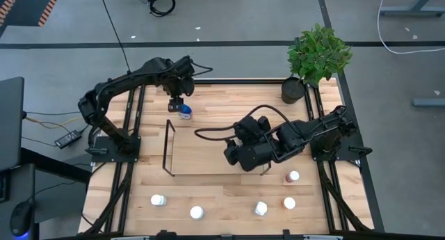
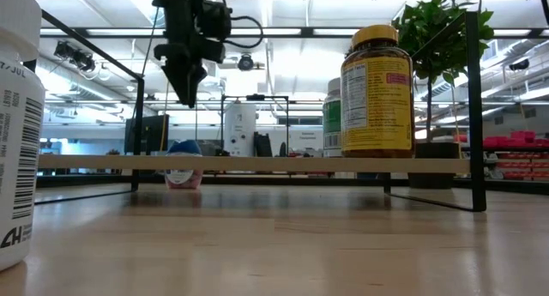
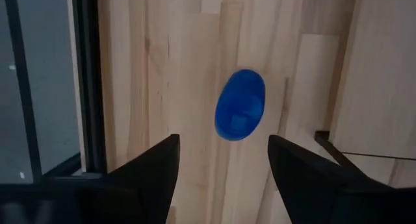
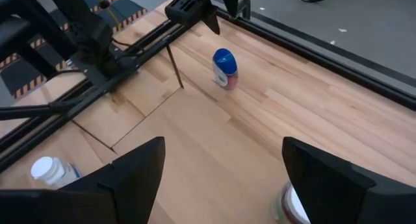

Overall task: Pick and place medicine bottles onto shelf by color
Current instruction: Put the blue medicine bottle on the shelf

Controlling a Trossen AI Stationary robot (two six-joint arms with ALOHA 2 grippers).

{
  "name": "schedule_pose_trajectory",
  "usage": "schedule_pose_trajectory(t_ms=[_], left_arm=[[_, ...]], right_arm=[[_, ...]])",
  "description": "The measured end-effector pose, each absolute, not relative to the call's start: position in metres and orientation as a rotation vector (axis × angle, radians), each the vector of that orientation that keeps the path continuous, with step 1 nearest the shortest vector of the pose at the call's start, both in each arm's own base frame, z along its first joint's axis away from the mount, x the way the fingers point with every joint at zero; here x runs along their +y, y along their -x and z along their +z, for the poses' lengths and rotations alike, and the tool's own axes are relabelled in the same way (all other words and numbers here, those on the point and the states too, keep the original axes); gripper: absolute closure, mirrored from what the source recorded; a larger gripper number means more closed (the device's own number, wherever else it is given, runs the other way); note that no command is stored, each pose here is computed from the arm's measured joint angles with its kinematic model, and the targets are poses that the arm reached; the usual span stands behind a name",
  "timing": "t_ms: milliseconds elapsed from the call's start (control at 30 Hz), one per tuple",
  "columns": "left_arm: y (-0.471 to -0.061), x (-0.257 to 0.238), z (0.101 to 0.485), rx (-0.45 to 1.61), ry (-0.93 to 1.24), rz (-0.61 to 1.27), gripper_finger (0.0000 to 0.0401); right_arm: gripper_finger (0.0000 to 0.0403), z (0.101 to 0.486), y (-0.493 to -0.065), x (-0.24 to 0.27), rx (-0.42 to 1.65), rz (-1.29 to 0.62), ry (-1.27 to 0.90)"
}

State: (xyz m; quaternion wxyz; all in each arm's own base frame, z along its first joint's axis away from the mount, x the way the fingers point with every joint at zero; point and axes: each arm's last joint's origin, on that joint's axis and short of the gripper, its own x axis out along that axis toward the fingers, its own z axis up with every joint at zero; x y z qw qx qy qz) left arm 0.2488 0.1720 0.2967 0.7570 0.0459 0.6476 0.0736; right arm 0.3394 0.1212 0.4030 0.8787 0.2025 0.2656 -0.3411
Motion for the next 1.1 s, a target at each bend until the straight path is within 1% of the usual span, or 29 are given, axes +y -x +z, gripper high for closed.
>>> schedule_pose_trajectory(t_ms=[200, 367, 633, 833, 1100], left_arm=[[-0.257, 0.178, 0.278, 1.481, -0.054, 0.122, 0.0146], [-0.266, 0.175, 0.265, 1.526, -0.04, 0.09, 0.0145], [-0.268, 0.176, 0.259, 1.556, -0.092, 0.036, 0.0143], [-0.267, 0.176, 0.259, 1.583, -0.191, -0.028, 0.0142], [-0.269, 0.177, 0.259, 1.565, -0.195, -0.044, 0.0138]], right_arm=[[0.0087, 0.403, -0.34, 0.121, 0.552, -0.711, -0.428], [0.0087, 0.403, -0.34, 0.121, 0.553, -0.71, -0.443], [0.0087, 0.403, -0.34, 0.121, 0.553, -0.71, -0.448], [0.0087, 0.403, -0.34, 0.121, 0.559, -0.705, -0.431], [0.0087, 0.403, -0.34, 0.121, 0.563, -0.701, -0.42]])
